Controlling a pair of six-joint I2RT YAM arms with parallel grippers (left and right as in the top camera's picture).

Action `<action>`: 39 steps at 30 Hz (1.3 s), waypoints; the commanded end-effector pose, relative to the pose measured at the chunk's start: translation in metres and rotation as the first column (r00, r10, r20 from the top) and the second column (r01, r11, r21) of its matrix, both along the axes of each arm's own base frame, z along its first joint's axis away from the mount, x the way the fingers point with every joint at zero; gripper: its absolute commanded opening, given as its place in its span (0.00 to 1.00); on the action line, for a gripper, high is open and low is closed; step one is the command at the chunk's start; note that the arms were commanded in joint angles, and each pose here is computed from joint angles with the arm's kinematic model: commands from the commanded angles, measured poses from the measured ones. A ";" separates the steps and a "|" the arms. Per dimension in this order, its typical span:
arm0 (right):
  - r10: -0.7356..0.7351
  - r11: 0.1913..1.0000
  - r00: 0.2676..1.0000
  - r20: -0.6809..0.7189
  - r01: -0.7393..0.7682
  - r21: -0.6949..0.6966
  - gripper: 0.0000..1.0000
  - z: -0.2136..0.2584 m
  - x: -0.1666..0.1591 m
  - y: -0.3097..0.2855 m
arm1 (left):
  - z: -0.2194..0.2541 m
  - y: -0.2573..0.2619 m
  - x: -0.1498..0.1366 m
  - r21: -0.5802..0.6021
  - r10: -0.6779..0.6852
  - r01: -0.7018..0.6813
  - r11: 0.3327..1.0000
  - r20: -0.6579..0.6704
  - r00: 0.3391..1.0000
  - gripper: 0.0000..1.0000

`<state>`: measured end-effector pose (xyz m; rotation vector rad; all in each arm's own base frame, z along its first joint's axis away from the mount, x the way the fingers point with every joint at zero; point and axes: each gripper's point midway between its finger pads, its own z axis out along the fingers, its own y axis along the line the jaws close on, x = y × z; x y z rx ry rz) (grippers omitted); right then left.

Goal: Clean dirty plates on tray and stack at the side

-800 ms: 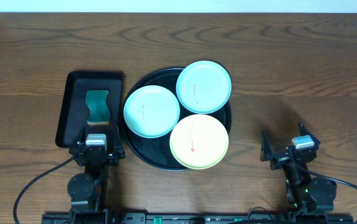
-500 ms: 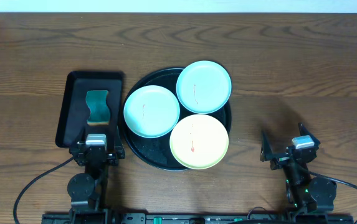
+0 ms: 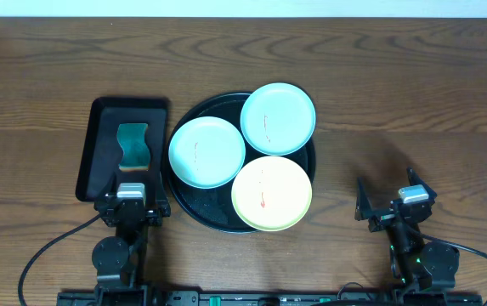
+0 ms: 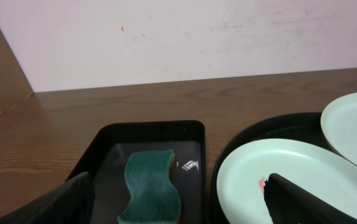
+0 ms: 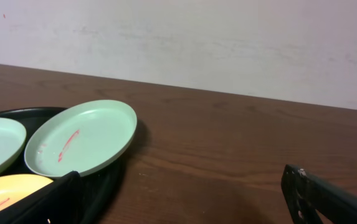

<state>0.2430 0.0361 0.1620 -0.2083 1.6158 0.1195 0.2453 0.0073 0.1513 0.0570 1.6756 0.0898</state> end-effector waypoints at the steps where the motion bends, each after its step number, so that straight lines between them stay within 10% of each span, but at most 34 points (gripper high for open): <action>1: 0.006 1.000 1.000 -0.004 -0.006 0.012 0.99 -0.001 0.000 0.002 | -0.014 -0.001 -0.001 0.010 -0.009 0.009 1.000 -0.047 0.999 0.87; 39: 0.018 0.999 0.997 0.075 -0.021 0.039 0.99 0.019 0.000 0.004 | -0.011 -0.007 -0.001 -0.100 -0.029 0.025 0.995 -0.034 0.999 0.87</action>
